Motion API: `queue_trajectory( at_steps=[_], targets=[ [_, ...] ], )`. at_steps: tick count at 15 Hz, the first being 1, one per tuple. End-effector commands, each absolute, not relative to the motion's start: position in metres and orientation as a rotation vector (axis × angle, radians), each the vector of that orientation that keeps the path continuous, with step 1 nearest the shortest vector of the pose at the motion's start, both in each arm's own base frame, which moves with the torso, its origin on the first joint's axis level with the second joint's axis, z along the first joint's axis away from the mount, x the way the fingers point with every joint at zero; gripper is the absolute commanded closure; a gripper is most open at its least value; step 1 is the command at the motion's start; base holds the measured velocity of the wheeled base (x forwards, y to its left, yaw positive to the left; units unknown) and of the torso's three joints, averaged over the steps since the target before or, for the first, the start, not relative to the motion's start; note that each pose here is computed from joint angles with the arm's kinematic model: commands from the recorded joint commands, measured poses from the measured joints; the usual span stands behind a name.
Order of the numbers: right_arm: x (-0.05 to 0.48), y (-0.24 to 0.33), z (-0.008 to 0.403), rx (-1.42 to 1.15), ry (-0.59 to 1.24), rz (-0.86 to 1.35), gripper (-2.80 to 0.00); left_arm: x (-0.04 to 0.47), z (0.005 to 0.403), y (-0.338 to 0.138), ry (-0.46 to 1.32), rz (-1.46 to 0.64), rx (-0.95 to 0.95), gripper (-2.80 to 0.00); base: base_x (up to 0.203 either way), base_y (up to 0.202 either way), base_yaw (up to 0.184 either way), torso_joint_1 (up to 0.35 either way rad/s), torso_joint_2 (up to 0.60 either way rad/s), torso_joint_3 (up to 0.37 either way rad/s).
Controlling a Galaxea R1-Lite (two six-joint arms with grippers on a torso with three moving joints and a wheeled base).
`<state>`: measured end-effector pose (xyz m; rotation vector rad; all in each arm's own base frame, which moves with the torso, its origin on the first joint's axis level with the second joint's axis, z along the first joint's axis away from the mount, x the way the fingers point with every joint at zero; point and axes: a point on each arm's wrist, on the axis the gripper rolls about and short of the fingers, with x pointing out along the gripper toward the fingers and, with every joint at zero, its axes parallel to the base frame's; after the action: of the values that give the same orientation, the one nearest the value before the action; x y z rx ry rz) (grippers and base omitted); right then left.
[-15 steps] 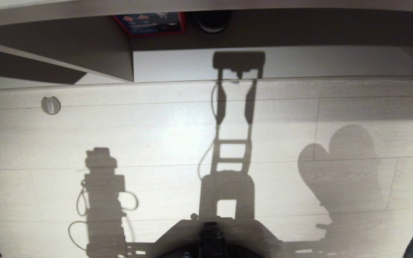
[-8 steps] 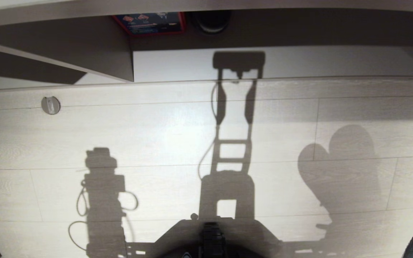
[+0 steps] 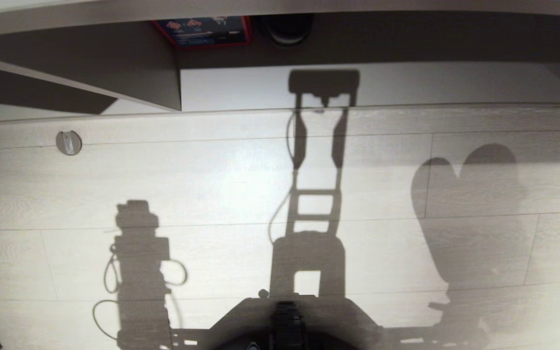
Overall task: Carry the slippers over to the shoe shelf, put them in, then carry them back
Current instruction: Place the slippers into the shoe cabinet
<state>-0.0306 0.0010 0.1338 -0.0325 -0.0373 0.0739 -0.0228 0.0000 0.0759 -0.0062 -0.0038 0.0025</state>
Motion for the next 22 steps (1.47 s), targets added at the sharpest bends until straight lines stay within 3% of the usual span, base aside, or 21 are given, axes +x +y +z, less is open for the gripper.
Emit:
queue_trajectory(
  at_steps=[1, 5, 16, 22],
  targets=[
    [-0.016, 0.001, 0.146, -0.031, 0.025, 0.077, 0.00, -0.023, 0.076, 0.000, -0.005, 0.003, -0.006, 0.00, 0.000, 0.000, 0.000, 0.000, 0.00, 0.000],
    [0.022, 0.002, 0.158, -0.023, 0.123, 0.071, 0.00, -0.023, 0.076, 0.000, -0.005, 0.003, -0.006, 0.00, 0.000, 0.000, 0.000, 0.000, 0.00, 0.000],
    [0.091, 0.003, 0.140, -0.018, 0.335, 0.086, 0.00, -0.023, 0.076, 0.000, -0.004, 0.003, -0.007, 0.00, 0.000, 0.000, 0.000, 0.000, 0.00, 0.000],
    [0.138, 0.005, 0.145, -0.036, 0.251, 0.088, 0.00, -0.023, 0.076, 0.000, -0.005, 0.003, -0.008, 0.00, 0.000, 0.000, 0.000, 0.000, 0.00, 0.000]
  ],
)
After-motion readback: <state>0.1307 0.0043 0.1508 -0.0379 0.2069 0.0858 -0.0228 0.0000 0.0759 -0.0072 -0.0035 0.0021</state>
